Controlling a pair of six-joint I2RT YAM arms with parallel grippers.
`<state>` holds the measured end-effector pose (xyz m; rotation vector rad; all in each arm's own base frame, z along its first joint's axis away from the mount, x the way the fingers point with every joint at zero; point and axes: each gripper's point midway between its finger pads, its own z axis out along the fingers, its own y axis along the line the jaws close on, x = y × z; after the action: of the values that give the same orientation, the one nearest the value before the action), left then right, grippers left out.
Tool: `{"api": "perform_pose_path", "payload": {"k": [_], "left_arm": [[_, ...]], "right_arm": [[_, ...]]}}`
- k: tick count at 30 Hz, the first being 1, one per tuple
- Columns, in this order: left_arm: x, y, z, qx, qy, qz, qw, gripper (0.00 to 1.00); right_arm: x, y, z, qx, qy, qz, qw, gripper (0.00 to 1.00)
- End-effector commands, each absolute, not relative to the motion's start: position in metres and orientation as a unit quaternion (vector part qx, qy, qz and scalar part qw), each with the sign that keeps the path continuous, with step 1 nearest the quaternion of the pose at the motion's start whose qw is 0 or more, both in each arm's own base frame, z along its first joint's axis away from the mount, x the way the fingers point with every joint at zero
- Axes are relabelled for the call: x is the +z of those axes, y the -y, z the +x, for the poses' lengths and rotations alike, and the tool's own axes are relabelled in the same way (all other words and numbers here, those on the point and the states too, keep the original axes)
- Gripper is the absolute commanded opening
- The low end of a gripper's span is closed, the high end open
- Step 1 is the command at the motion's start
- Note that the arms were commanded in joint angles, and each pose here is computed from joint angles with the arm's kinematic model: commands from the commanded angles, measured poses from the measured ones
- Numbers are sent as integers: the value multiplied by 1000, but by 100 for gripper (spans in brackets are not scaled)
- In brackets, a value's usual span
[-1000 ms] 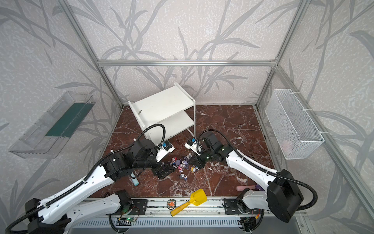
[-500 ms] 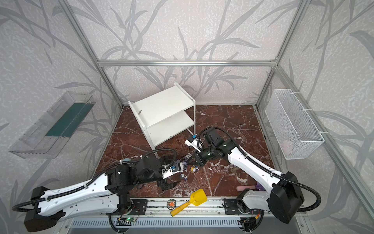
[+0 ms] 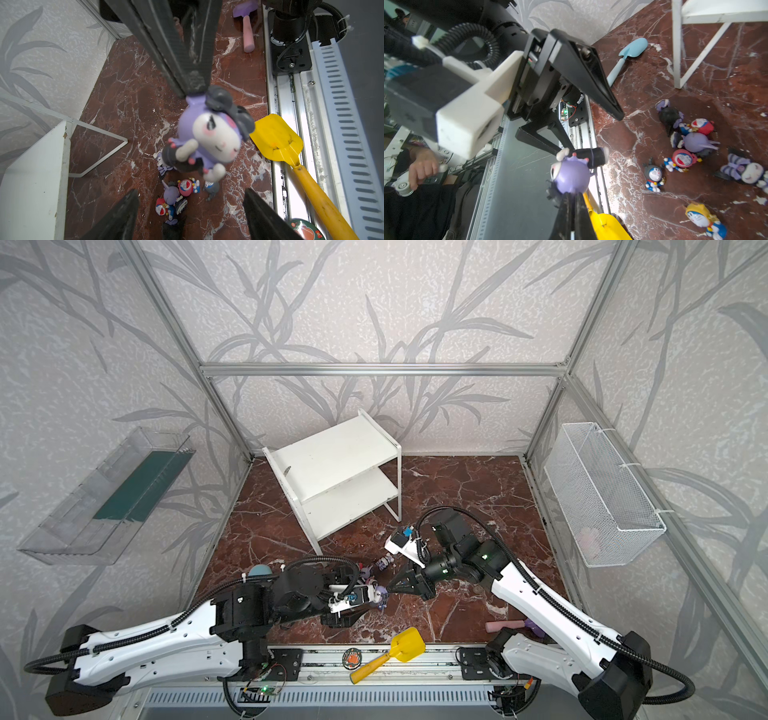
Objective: Place and organize the plastic toys onto the shelf
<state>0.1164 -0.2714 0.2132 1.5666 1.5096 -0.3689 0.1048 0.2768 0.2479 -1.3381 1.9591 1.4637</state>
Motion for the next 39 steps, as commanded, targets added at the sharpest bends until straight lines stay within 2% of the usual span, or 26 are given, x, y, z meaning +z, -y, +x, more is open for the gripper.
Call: {"api": "perform_pose_path", "payload": {"k": [1, 8, 15, 28, 30, 34, 39], "left_arm": [[232, 276, 109, -169, -571, 642, 484, 79], [236, 284, 94, -210, -547, 656, 475, 78], [232, 288, 80, -230, -536, 672, 456, 61], [229, 290, 83, -215, -541, 670, 460, 39], [229, 291, 94, -195, -557, 653, 473, 29], [225, 294, 108, -164, -580, 636, 482, 20], [236, 306, 115, -161, -580, 605, 521, 8]], "right_arm": [[255, -279, 87, 544, -655, -498, 164, 0], [256, -285, 74, 564, -637, -509, 131, 0], [261, -291, 69, 576, -623, -517, 113, 0], [262, -295, 75, 562, -629, -524, 117, 1], [261, -295, 77, 558, -632, -524, 122, 3], [260, -294, 80, 550, -637, -524, 132, 3], [257, -296, 86, 543, -644, -521, 140, 16]]}}
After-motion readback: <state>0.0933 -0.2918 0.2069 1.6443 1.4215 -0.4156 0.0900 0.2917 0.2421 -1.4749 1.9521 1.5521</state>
